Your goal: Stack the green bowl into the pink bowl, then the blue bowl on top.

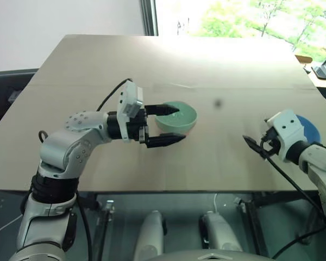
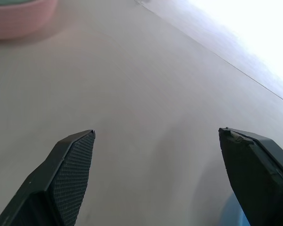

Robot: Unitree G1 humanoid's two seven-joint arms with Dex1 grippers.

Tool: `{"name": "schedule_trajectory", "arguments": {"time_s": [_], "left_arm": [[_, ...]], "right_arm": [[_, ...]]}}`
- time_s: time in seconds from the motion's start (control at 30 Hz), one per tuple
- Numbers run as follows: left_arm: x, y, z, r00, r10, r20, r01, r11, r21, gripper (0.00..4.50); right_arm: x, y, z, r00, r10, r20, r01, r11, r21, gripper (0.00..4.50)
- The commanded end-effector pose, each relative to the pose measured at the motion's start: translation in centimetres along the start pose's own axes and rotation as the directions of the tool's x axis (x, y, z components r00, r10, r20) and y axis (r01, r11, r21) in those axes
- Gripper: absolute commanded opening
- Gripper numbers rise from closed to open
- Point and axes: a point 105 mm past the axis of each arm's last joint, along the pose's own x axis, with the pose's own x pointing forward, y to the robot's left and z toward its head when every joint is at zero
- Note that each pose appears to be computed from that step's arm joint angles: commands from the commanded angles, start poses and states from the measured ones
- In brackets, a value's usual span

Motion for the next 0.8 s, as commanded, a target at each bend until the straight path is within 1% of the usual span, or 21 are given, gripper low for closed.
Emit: {"name": "schedule_trajectory", "arguments": {"time_s": [0.03,0.23,0.43,0.47,0.5,0.53,0.57,0.6,0.67,0.7,0.77,0.8], "left_arm": [[0.3,-0.2,1.0,0.999,-0.054,-0.001,0.054,0.996,0.069,4.5],[0.3,0.0,0.6,1.0,-0.03,-0.003,0.031,0.997,0.07,4.5],[0.3,-0.1,0.7,1.0,-0.01,0.008,0.01,0.997,0.074,4.5],[0.3,-0.1,0.7,1.0,-0.01,0.008,0.009,0.997,0.076,4.5],[0.3,-0.1,0.8,1.0,-0.004,0.011,0.003,0.997,0.075,4.5],[0.3,-0.1,0.8,1.0,0.001,0.013,-0.002,0.997,0.075,4.5],[0.2,-0.1,0.8,1.0,0.006,0.013,-0.007,0.997,0.073,4.5],[0.1,-0.1,0.8,1.0,0.015,0.014,-0.016,0.997,0.071,4.5],[-0.2,-0.1,0.9,0.999,0.034,0.015,-0.035,0.997,0.068,4.5],[-0.3,-0.1,0.9,0.999,0.044,0.016,-0.045,0.997,0.067,4.5],[-0.4,-0.1,0.9,0.998,0.058,0.017,-0.059,0.996,0.066,4.5],[-0.5,-0.1,0.9,0.998,0.067,0.017,-0.068,0.996,0.064,4.5]], "right_arm": [[-1.0,-3.0,0.1,0.984,-0.178,-0.008,0.178,0.984,-0.007,4.43],[-1.1,-4.7,-1.4,0.963,-0.256,-0.081,0.259,0.965,0.035,4.43],[-0.2,-4.8,-3.2,0.97,-0.208,-0.128,0.22,0.971,0.093,4.43],[-0.1,-4.8,-3.4,0.971,-0.2,-0.134,0.214,0.972,0.1,3.92],[-0.1,-4.9,-3.8,0.97,-0.194,-0.143,0.21,0.972,0.105,3.68],[0.0,-5.1,-4.0,0.97,-0.192,-0.148,0.208,0.972,0.107,3.25],[0.1,-5.2,-4.1,0.973,-0.178,-0.149,0.195,0.975,0.109,2.93],[0.1,-5.4,-4.1,0.974,-0.173,-0.146,0.189,0.976,0.106,2.38],[0.1,-5.8,-3.6,0.978,-0.161,-0.131,0.174,0.98,0.093,1.62],[0.1,-5.9,-3.2,0.98,-0.157,-0.122,0.168,0.983,0.079,1.15],[0.1,-6.1,-2.5,0.983,-0.147,-0.109,0.154,0.987,0.055,0.34],[0.2,-6.0,-2.0,0.986,-0.137,-0.097,0.142,0.988,0.054,0.09]]}}
